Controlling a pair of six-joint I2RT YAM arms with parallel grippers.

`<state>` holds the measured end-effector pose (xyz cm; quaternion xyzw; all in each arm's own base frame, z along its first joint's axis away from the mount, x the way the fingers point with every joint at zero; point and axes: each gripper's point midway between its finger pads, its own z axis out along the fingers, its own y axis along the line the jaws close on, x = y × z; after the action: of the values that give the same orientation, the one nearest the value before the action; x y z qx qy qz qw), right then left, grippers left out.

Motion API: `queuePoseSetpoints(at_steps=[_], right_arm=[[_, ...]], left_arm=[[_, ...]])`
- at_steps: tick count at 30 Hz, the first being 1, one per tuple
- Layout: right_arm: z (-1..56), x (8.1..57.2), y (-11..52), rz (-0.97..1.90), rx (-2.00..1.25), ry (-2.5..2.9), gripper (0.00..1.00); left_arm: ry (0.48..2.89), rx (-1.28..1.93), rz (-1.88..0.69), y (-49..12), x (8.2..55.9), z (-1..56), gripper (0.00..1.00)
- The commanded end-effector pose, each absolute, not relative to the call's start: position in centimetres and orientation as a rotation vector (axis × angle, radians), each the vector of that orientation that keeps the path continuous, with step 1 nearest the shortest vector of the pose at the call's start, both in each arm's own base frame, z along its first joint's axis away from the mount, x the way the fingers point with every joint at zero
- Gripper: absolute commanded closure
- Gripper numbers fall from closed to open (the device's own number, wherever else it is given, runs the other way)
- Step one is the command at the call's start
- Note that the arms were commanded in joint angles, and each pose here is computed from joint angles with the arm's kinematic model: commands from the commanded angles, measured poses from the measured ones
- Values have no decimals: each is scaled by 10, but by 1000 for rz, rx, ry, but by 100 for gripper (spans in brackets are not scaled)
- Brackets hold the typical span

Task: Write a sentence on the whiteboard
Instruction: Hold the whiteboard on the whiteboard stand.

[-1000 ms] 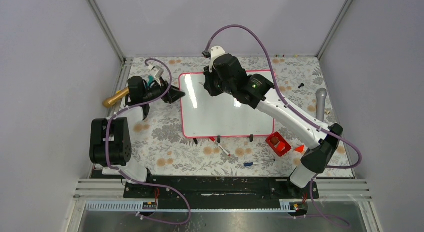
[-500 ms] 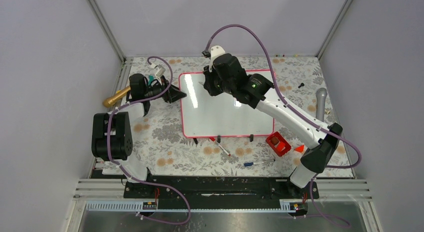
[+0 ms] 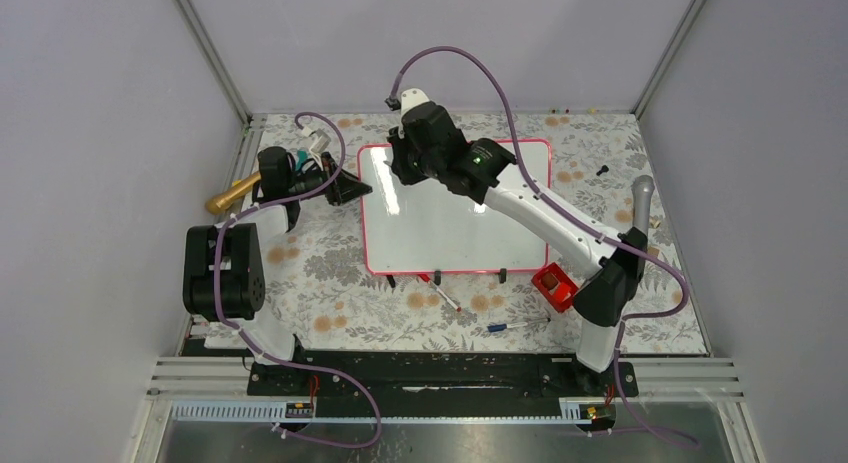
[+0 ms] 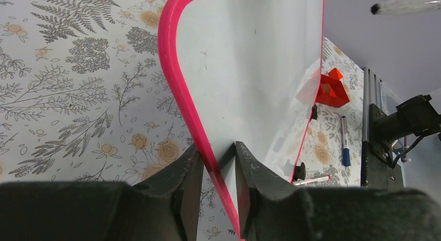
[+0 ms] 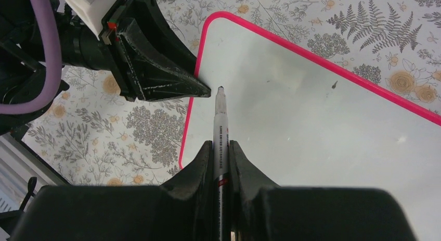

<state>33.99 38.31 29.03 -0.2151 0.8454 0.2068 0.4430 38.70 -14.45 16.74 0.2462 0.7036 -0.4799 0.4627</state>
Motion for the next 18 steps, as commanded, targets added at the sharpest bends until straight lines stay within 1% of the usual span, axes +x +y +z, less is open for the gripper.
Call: queuePoseSetpoints(at_steps=[1, 14, 18], right_arm=[[320, 345, 398, 576, -493, 2027, 100], [316, 351, 407, 578, -503, 2037, 100], [315, 350, 411, 600, -492, 2044, 100]], left_arm=[[1637, 686, -1120, -144, 387, 185, 75], [1617, 697, -1083, -146, 377, 187, 75], [1615, 703, -1085, -148, 376, 187, 78]])
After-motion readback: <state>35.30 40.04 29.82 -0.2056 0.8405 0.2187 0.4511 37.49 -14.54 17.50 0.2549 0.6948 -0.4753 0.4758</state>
